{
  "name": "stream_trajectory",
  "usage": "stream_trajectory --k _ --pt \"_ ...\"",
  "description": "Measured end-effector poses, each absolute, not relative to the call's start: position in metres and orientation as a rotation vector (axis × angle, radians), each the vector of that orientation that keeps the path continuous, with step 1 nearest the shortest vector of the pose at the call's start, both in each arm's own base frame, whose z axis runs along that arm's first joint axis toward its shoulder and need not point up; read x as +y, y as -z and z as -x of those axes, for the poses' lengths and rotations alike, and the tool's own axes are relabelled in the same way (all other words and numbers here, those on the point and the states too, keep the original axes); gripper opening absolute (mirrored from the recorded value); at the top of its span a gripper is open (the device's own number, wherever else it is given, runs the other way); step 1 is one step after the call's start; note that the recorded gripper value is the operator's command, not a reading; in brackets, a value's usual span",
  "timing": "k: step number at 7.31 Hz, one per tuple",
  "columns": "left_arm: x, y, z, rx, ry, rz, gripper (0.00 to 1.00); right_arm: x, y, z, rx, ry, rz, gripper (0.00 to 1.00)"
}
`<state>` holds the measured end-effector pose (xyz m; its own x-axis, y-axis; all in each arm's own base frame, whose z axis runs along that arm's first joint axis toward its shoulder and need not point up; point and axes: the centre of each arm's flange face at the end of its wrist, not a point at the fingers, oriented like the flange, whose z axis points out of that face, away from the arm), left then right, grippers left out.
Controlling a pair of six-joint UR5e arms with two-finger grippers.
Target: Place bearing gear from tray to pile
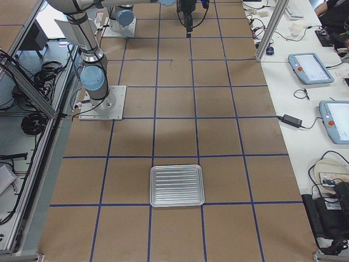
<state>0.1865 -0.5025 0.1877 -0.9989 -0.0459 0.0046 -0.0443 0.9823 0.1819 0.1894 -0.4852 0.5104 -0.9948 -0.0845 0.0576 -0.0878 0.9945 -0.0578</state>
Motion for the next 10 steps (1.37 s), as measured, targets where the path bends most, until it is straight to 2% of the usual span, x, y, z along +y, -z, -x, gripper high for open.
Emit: stream_trajectory --k 2,4,6,7,9,10 --pt "-0.499 -0.191 -0.193 -3.112 0.282 -0.136 0.69 -0.485 -0.51 -0.19 -3.082 -0.092 -0.13 1.0" --pt "-0.514 -0.232 -0.155 -3.126 0.269 -0.204 0.7 -0.485 -0.51 -0.19 -3.082 -0.088 -0.128 1.0" --pt "-0.548 -0.326 -0.056 -3.128 0.302 -0.229 0.7 -0.484 -0.509 -0.19 -3.082 -0.081 -0.129 1.0" --pt "-0.549 -0.385 -0.01 -3.097 0.305 -0.204 0.7 -0.484 -0.509 -0.19 -3.082 -0.079 -0.129 1.0" --pt "-0.521 -0.486 0.07 -3.035 0.216 -0.079 0.7 -0.484 -0.509 -0.191 -3.082 -0.082 -0.131 1.0" --pt "-0.5 -0.512 0.101 -3.052 0.179 0.009 0.7 -0.484 -0.509 -0.191 -3.082 -0.082 -0.132 1.0"
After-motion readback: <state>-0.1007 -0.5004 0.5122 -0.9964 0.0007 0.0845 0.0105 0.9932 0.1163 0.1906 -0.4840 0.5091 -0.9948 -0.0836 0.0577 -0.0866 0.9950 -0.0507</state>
